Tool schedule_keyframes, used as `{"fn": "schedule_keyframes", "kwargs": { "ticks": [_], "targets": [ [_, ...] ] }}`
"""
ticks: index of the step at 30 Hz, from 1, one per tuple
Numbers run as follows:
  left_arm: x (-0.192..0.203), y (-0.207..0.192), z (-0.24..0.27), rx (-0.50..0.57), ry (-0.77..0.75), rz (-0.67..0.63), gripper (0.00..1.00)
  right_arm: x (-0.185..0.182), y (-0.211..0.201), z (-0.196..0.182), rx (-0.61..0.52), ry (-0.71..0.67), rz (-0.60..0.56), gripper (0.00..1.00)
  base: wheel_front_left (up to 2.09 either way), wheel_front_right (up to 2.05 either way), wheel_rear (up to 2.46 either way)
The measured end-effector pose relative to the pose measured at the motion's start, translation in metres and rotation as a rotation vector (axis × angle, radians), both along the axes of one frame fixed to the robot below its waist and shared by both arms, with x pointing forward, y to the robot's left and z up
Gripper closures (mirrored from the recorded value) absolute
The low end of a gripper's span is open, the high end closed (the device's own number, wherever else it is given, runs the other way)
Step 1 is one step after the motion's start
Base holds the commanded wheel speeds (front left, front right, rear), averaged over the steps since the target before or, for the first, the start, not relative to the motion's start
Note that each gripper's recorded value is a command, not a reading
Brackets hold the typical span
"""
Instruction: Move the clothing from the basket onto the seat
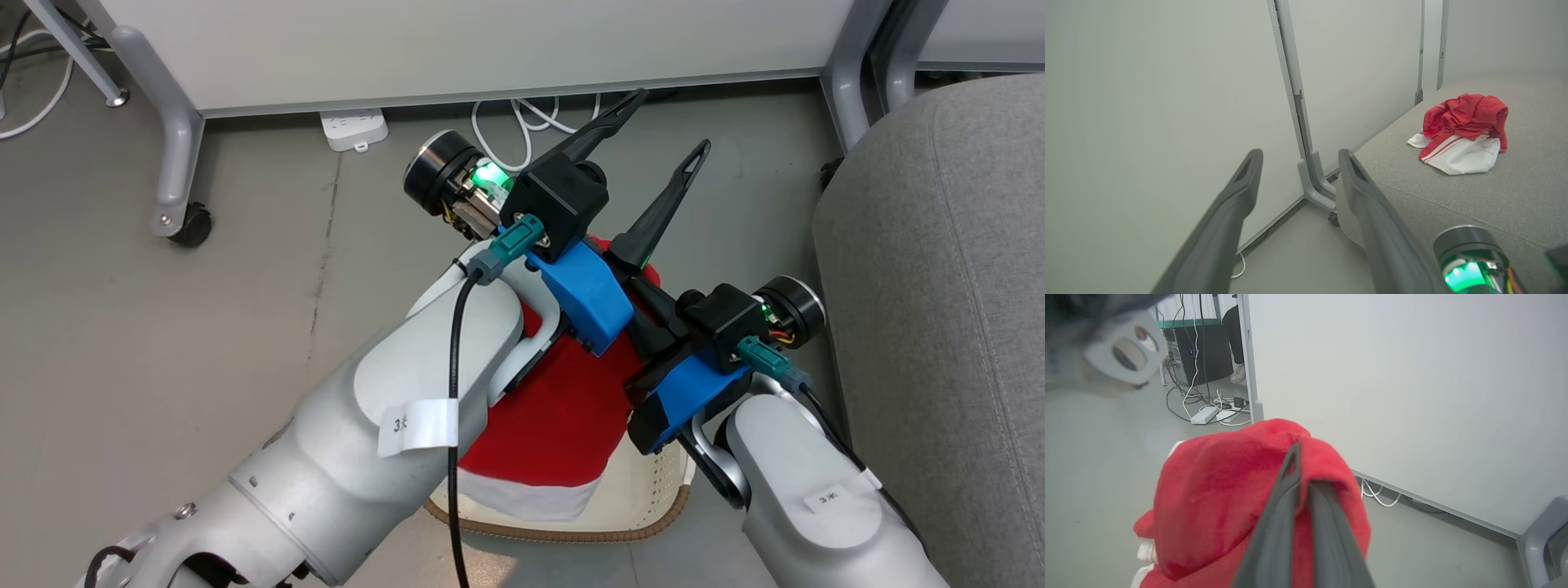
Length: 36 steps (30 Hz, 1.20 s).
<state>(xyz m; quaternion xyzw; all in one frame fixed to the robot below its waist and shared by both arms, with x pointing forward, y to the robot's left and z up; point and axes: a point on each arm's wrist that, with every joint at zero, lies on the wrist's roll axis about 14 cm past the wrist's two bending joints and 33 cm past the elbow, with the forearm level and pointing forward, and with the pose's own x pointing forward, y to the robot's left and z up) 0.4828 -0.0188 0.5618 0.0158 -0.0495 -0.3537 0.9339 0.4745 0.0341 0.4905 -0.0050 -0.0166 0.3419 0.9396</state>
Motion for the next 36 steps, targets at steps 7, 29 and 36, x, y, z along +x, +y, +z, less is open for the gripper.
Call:
{"fn": "schedule_keyframes", "kwargs": {
  "ticks": [7,29,36],
  "targets": [
    [0.002,-0.001,-0.001,0.0,0.0,-0.001,0.0,0.002,-0.004,0.0,0.003,0.002,-0.014,1.0,0.0,0.0,0.0],
    [0.006,-0.041,-0.023,0.005,0.027,-0.104,0.0,0.031,-0.088,0.016,0.012,-0.052,-0.254,1.0,0.0,0.0,0.0],
    [0.0,-0.066,-0.039,0.011,0.051,-0.173,0.0,0.033,-0.136,0.024,0.004,-0.084,-0.382,1.0,0.0,0.0,0.0]
  ]
}}
